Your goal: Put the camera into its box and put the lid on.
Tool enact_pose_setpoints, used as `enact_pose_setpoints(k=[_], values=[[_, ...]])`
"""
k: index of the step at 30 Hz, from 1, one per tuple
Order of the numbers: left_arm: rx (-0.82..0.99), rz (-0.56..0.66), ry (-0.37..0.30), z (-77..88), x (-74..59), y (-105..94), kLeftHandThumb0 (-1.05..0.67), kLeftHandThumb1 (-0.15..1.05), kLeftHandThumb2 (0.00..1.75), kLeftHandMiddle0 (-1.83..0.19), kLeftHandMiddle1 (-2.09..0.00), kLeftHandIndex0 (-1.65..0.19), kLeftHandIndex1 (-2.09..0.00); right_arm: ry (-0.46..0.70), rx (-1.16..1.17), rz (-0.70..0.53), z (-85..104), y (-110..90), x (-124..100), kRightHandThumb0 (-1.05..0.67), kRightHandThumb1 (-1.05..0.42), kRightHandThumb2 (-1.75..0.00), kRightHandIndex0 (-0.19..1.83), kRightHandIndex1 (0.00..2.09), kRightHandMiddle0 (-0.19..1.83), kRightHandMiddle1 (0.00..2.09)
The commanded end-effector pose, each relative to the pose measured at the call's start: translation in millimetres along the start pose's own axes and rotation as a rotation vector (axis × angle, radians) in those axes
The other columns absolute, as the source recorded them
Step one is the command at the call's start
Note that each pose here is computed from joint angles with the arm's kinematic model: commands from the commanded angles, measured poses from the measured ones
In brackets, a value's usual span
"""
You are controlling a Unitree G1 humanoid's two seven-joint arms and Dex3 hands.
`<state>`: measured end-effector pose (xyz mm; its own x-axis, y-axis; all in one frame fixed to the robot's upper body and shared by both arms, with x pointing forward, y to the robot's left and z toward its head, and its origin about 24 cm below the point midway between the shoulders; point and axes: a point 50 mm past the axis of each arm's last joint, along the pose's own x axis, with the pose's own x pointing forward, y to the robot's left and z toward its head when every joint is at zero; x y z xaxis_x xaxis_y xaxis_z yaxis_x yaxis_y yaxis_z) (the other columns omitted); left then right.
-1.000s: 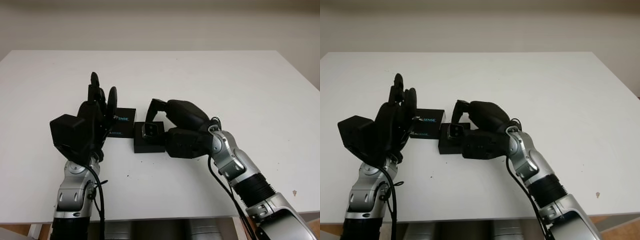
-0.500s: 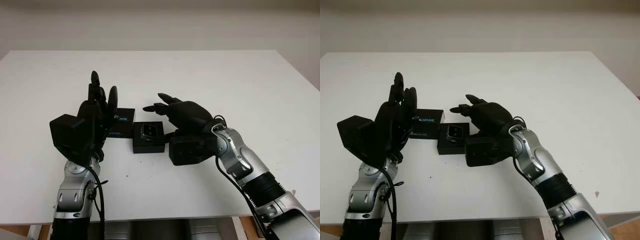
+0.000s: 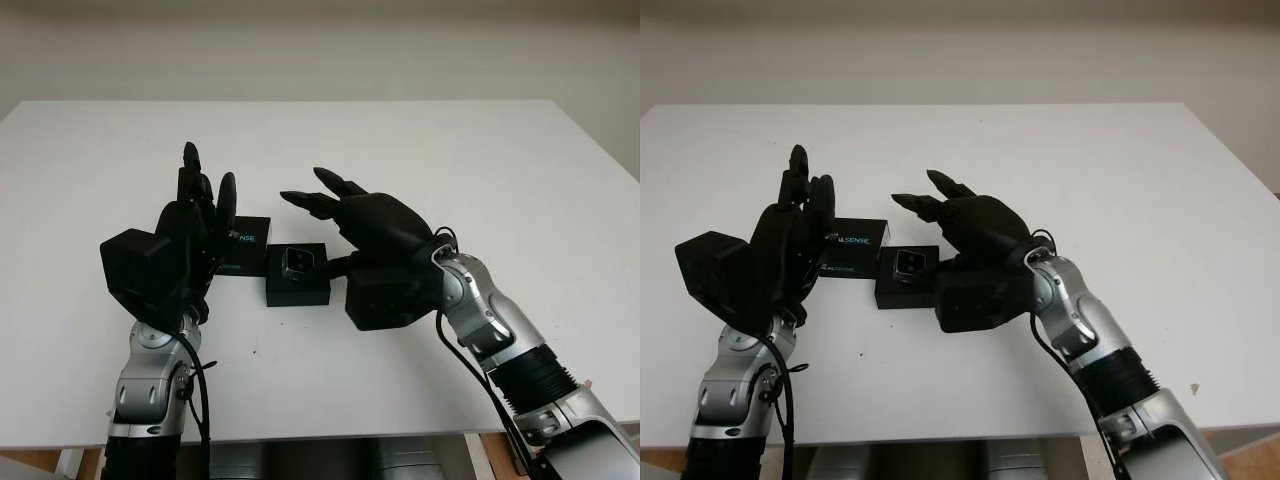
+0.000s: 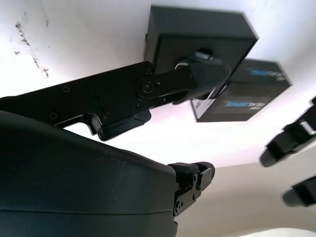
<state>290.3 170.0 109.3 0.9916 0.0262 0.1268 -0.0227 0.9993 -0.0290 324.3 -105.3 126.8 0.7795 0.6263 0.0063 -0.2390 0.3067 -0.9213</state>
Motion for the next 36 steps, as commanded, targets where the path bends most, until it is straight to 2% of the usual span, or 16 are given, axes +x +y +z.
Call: enact_pose_setpoints(k=[1,6,11,21,36], values=[[0.001,-0.002,-0.01,2.3,-1.4,0.1,-0.78,1.05,0.58,0.19,0.0,0.19,0.0,-0.035,-0.016,0.006,0.4,-3,-7,-0.7,-1.05,-0.33,0.07,0.09,0.14,0.1],[-0.004,0.009,-0.008,2.5,-1.5,1.0,-0.77,1.05,0.57,0.19,0.0,0.19,0.0,-0.088,-0.042,0.07,-1.4,4,-15,-0.77,-1.05,-0.55,0.05,0.06,0.1,0.06],[0.01,0.007,-0.019,3.6,-1.3,0.9,-0.78,1.05,0.57,0.19,0.0,0.19,0.0,-0.132,-0.072,0.122,-3.4,10,-20,-0.81,-1.05,-0.65,0.02,0.04,0.06,0.04],[0.004,0.027,-0.028,4.2,-1.7,0.0,-0.77,1.05,0.58,0.19,0.0,0.19,0.0,-0.126,-0.176,0.271,-6.7,27,-16,-0.91,-1.05,-0.75,-0.08,0.03,-0.03,0.02],[-0.012,0.024,-0.026,3.1,-8.6,-4.8,-0.77,1.05,0.58,0.19,0.0,0.19,0.0,-0.123,-0.259,0.307,-10.1,41,-9,-0.92,-1.05,-0.72,-0.05,0.06,0.01,0.06]])
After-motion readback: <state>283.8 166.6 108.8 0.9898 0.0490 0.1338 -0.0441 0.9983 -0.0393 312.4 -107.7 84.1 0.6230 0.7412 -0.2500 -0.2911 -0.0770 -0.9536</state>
